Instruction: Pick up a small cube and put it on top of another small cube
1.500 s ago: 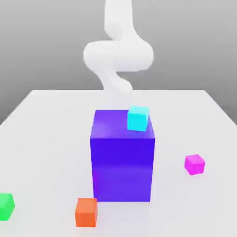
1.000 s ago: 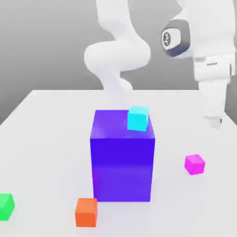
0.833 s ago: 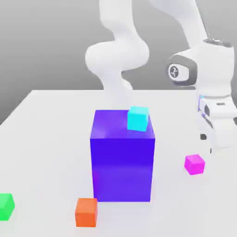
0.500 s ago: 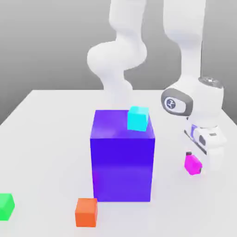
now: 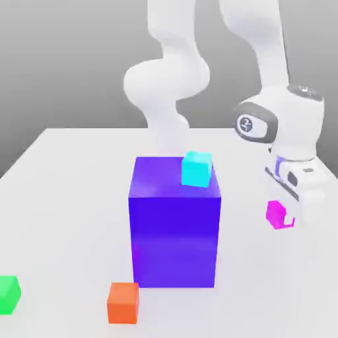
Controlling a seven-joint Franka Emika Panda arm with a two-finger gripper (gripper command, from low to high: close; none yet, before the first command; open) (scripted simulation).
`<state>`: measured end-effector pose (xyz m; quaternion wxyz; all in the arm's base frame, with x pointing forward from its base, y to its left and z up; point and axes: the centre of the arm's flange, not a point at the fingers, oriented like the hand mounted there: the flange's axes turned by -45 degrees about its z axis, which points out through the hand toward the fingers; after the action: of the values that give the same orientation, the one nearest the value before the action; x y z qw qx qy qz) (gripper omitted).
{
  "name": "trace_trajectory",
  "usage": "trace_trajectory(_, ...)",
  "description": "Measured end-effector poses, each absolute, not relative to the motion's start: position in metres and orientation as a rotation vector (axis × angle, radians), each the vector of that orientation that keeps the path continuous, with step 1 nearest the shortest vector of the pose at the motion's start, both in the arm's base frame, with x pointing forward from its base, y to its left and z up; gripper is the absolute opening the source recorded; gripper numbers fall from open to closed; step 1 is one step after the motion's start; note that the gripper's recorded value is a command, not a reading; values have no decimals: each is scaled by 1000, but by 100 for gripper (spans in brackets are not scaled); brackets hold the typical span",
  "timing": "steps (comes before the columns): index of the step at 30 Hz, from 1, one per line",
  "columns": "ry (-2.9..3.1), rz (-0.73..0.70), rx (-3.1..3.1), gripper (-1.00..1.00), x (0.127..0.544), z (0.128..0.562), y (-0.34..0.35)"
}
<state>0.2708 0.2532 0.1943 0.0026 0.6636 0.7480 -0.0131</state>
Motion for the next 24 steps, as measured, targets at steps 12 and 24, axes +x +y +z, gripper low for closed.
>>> trace_trajectory(12,1194,-169,2880,-100,473,220,37)
trace_trajectory(24,98,-46,3143,-100,444,232,-261)
